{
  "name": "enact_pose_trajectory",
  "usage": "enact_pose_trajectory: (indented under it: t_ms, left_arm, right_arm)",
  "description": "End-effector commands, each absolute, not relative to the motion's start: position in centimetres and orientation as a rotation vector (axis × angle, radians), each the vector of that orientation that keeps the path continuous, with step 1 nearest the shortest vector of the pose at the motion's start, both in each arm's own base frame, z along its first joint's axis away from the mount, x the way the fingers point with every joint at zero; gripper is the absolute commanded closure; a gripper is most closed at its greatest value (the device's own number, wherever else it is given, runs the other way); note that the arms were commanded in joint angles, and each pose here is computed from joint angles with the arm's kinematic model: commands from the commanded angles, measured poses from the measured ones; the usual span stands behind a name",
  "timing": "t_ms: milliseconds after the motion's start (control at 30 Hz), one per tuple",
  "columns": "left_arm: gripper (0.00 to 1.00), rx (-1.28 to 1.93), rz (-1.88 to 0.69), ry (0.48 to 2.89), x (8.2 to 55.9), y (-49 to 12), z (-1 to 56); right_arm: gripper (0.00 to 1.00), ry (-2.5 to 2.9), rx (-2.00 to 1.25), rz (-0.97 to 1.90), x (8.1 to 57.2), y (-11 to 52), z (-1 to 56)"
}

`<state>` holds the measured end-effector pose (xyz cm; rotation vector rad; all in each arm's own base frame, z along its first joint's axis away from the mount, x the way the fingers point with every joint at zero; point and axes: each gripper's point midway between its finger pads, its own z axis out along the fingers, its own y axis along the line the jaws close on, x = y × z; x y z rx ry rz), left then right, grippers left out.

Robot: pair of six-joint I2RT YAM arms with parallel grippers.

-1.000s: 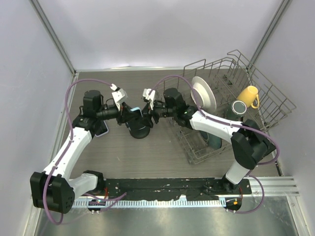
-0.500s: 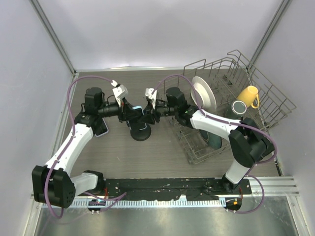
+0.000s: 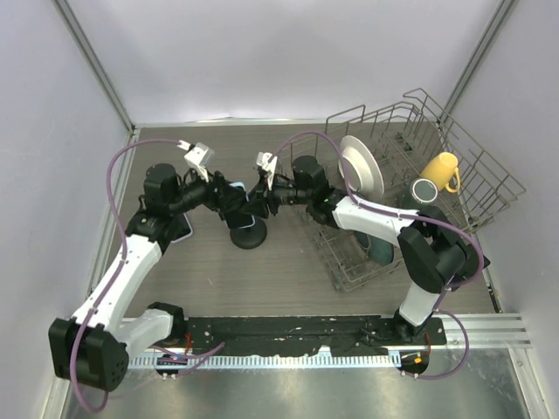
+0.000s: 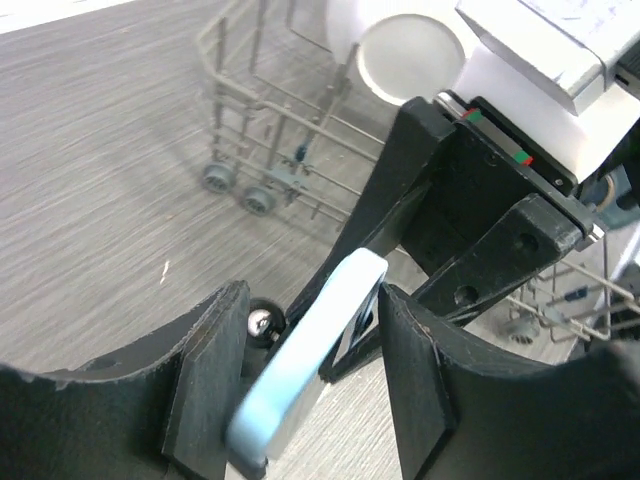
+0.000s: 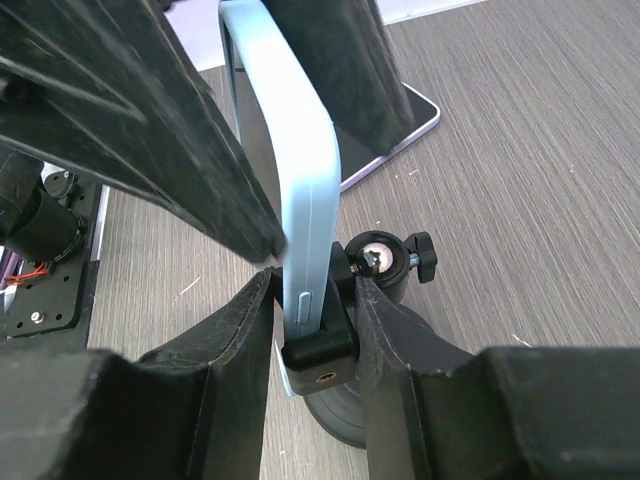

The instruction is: Place the phone on the phone stand

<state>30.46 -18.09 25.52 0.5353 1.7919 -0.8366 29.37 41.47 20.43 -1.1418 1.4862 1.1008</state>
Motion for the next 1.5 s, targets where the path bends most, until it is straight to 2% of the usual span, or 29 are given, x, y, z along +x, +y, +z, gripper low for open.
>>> enact_pose_trajectory:
  t_ms: [0, 33, 167, 267, 367, 433, 700, 800, 867, 933, 967, 1033, 1067, 1133, 1167, 1200, 1433, 1467]
  left_arm:
    - [0.38, 0.225, -0.618, 1.737, 31.0, -13.6, 28.2]
    - [0.28, 0.172, -0.606, 1.728, 30.7, -13.0, 28.4]
    - [0.21, 0.051, -0.567, 1.734, 29.6, -11.3, 27.5]
    - [0.22, 0.016, -0.602, 1.843, 29.1, -11.7, 24.0]
    - [0.29, 0.059, -0.718, 1.895, 28.6, -13.5, 21.7]
    - [0.30, 0.099, -0.777, 1.821, 28.8, -14.4, 22.5]
    - [0.33, 0.097, -0.923, 1.886, 29.0, -16.4, 18.6]
    - [0.41, 0.120, -0.946, 1.878, 29.2, -16.9, 18.6]
    - [0.42, 0.124, -0.944, 1.872, 29.3, -16.9, 18.8]
    - [0.47, 0.134, -0.933, 1.875, 29.5, -16.9, 18.8]
    - [0.57, 0.130, -0.922, 1.879, 29.6, -16.7, 18.8]
    - [0.66, 0.120, -0.890, 1.893, 29.7, -16.3, 18.4]
    - [0.77, 0.120, -0.880, 1.898, 29.8, -16.2, 18.2]
    - [0.85, 0.104, -0.843, 1.909, 30.0, -15.7, 17.8]
    - [0.97, 0.104, -0.833, 1.911, 30.1, -15.7, 17.7]
    - [1.00, 0.109, -0.822, 1.913, 30.1, -15.6, 17.4]
    - [0.99, 0.068, -0.725, 1.943, 30.5, -14.3, 16.8]
    - [0.77, 0.036, -0.705, 1.973, 30.2, -13.8, 16.4]
  right_arm:
    - [1.00, 1.520, -1.058, 1.072, 31.4, 41.4, 20.6]
    - [1.00, 1.522, -1.058, 1.070, 31.5, 41.4, 20.5]
    - [1.00, 1.541, -1.028, 1.090, 31.7, 41.2, 20.6]
    - [1.00, 1.545, -1.023, 1.095, 32.1, 40.8, 20.5]
    - [1.00, 1.544, -1.028, 1.115, 32.4, 40.6, 20.6]
    - [1.00, 1.539, -1.041, 1.137, 32.3, 40.7, 20.7]
    - [0.99, 1.539, -1.069, 1.190, 32.5, 40.5, 20.4]
    - [1.00, 1.543, -1.072, 1.198, 32.6, 40.4, 20.2]
    - [1.00, 1.539, -1.075, 1.213, 32.5, 40.4, 20.2]
    - [1.00, 1.534, -1.073, 1.211, 32.6, 40.4, 20.3]
    - [1.00, 1.537, -1.075, 1.213, 32.5, 40.4, 20.2]
    - [1.00, 1.538, -1.075, 1.215, 32.5, 40.3, 20.0]
    - [0.99, 1.536, -1.076, 1.216, 32.4, 40.3, 20.1]
    - [1.00, 1.537, -1.076, 1.216, 32.4, 40.2, 20.0]
    - [1.00, 1.532, -1.078, 1.216, 32.4, 40.2, 20.1]
    - [1.00, 1.535, -1.079, 1.218, 32.4, 40.2, 20.0]
    - [1.00, 1.541, -1.067, 1.208, 32.6, 40.2, 19.9]
    - [1.00, 1.543, -1.060, 1.206, 32.7, 40.1, 20.0]
